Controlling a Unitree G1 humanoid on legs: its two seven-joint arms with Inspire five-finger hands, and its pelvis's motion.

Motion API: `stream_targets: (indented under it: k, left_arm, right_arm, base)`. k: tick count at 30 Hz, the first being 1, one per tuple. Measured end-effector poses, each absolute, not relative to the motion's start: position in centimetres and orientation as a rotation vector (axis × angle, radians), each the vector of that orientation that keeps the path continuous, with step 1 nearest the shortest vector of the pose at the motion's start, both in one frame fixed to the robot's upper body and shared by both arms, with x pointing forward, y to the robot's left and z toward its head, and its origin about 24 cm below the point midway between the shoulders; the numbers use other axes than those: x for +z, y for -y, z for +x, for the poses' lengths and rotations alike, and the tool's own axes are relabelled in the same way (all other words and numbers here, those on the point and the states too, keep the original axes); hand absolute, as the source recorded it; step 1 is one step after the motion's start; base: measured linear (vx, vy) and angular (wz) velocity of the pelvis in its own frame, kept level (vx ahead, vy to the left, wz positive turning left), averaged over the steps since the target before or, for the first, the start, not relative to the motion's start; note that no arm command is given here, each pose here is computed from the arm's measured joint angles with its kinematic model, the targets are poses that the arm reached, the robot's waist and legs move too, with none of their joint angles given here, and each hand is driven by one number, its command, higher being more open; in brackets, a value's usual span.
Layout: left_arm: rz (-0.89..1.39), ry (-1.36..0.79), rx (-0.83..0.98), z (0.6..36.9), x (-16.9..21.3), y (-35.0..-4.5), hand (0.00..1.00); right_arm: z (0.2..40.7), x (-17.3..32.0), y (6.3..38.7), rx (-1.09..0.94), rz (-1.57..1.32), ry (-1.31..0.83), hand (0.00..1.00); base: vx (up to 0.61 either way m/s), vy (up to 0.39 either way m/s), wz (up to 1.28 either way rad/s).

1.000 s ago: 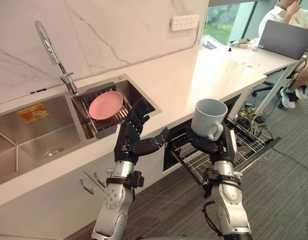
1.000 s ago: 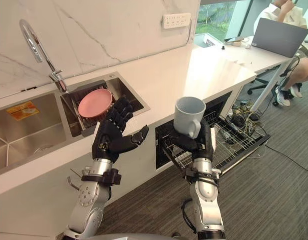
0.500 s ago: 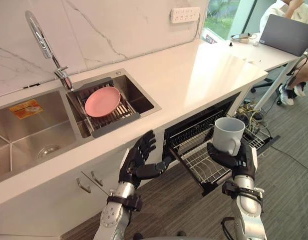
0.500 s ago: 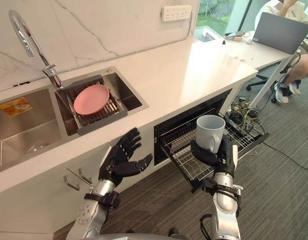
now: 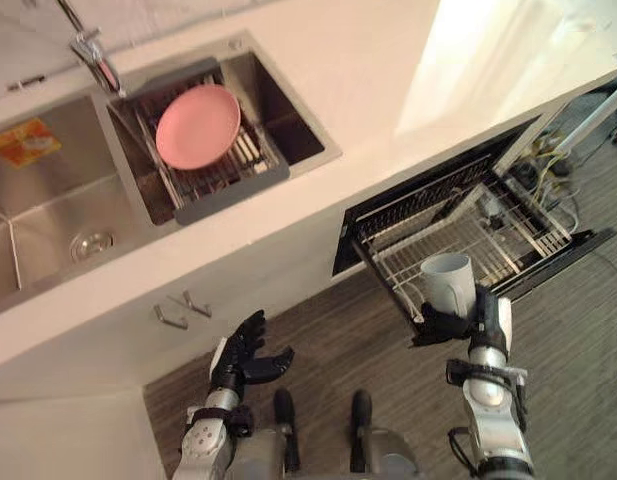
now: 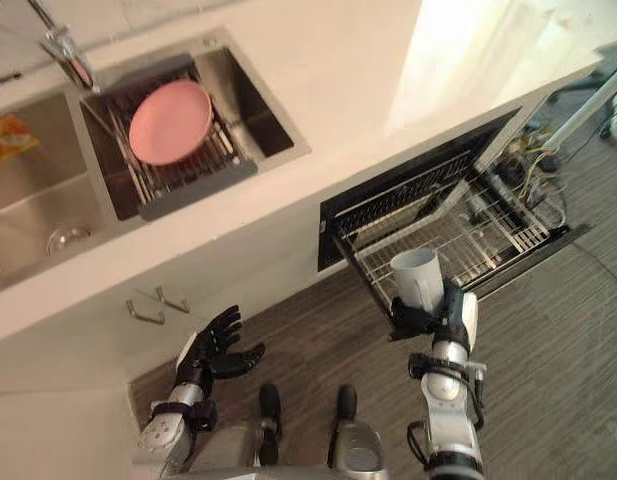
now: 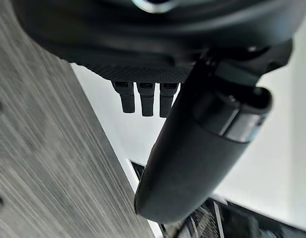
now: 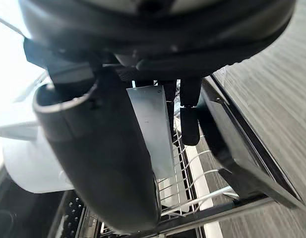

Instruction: Walk over to the sink, pick up the cup, carry it to the dishwasher, place the cup inside the dishwasher, then close the dishwasher door

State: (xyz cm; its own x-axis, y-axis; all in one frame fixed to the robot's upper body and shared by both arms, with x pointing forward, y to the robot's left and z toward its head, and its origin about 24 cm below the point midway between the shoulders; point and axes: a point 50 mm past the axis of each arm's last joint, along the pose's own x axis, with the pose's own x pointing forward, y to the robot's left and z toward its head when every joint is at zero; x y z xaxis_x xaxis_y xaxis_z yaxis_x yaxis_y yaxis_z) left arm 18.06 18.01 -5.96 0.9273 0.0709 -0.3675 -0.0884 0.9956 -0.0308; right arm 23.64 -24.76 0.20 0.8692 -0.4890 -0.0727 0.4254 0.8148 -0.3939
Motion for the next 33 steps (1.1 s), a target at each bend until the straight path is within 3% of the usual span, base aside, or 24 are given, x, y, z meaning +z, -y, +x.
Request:
stream_targets:
  k: [8, 9, 22, 33]
  left_arm:
    - [-0.027, -0.399, 0.229, 18.9, -6.6, -19.9, 0.90]
    - [-0.029, -0.402, 0.237, 19.2, -6.7, -20.0, 0.90]
    - [-0.063, -0.413, 0.267, 20.5, -7.3, -18.9, 0.90]
    - [-0.062, -0.456, 0.265, 20.0, -8.2, -18.5, 0.90]
  right_arm:
    - [29.2, 4.5, 26.8, -0.600, -0.418, -0.089, 0.30]
    - [29.8, 5.0, 27.3, -0.616, -0.416, -0.087, 0.90]
    - [33.0, 7.7, 28.4, -0.708, -0.263, -0.079, 0.90]
    - [31.6, 7.3, 27.3, -0.692, -0.239, -0.034, 0.90]
  base:
    - [-0.08, 0.005, 0.07]
    - [-0.05, 0.012, 0.01]
    - [0.00, 0.001, 0.00]
    - [0.00, 0.000, 0.00]
